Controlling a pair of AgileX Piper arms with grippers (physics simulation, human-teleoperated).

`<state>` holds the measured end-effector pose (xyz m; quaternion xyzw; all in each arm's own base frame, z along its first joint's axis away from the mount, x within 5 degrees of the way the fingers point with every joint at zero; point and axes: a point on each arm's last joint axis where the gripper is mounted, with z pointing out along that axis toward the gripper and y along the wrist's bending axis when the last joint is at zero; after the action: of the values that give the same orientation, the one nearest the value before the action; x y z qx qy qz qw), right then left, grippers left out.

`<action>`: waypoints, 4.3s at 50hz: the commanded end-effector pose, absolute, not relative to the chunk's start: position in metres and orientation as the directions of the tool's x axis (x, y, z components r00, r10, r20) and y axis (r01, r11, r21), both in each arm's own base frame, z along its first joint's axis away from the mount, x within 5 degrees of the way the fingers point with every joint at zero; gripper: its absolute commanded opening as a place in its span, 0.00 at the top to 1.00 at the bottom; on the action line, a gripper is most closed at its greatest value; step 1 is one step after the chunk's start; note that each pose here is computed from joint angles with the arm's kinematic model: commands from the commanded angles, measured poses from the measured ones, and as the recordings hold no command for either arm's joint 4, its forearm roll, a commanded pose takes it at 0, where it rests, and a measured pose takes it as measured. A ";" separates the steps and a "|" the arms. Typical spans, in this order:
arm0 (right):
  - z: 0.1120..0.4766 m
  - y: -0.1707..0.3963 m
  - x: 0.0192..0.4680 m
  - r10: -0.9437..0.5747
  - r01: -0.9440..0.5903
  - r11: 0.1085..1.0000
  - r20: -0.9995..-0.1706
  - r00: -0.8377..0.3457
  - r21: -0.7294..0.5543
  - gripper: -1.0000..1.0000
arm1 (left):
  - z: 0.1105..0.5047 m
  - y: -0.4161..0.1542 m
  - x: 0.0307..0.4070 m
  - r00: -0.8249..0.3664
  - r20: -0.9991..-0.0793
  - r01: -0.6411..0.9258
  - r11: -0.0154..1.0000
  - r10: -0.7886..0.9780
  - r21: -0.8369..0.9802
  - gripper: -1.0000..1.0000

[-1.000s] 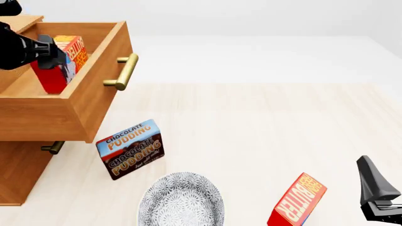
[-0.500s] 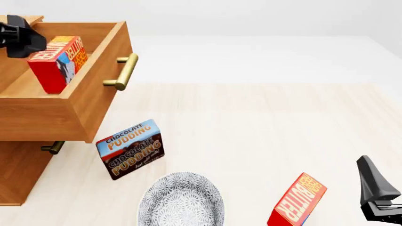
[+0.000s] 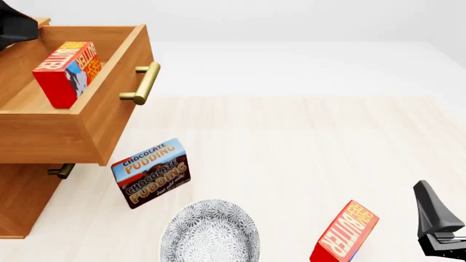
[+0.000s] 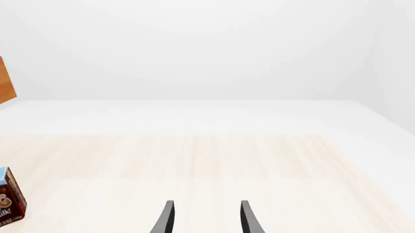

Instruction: Put the butter at the front in the top drawer of the cabinet and close it.

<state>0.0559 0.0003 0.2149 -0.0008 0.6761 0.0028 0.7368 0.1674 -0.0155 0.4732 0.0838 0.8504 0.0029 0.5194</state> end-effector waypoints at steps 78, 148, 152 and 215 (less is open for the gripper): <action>0.215 0.000 0.056 0.003 -0.005 1.000 -0.996 0.086 0.002 0.00 | 0.390 -0.233 0.281 -0.425 -0.880 0.597 0.797 0.213 -0.095 0.00; 0.215 0.000 0.056 0.003 -0.006 1.000 -0.996 0.086 0.002 0.00 | 0.287 -0.194 0.344 -0.541 -0.829 0.418 0.900 0.140 -0.120 0.00; 0.215 0.000 0.056 0.003 -0.006 1.000 -0.996 0.086 0.002 0.00 | 0.287 -0.189 0.344 -0.541 -0.830 0.408 0.905 0.133 -0.121 0.00; 0.215 0.000 0.056 0.003 -0.006 1.000 -0.996 0.086 0.002 0.00 | 0.298 -0.093 0.332 -0.545 -0.837 0.217 0.973 0.051 -0.082 0.00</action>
<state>0.0559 0.0003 0.2150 -0.0010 0.6761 0.0032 0.7368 0.3331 -0.1078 0.2959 0.0895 0.8754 -0.0998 0.4644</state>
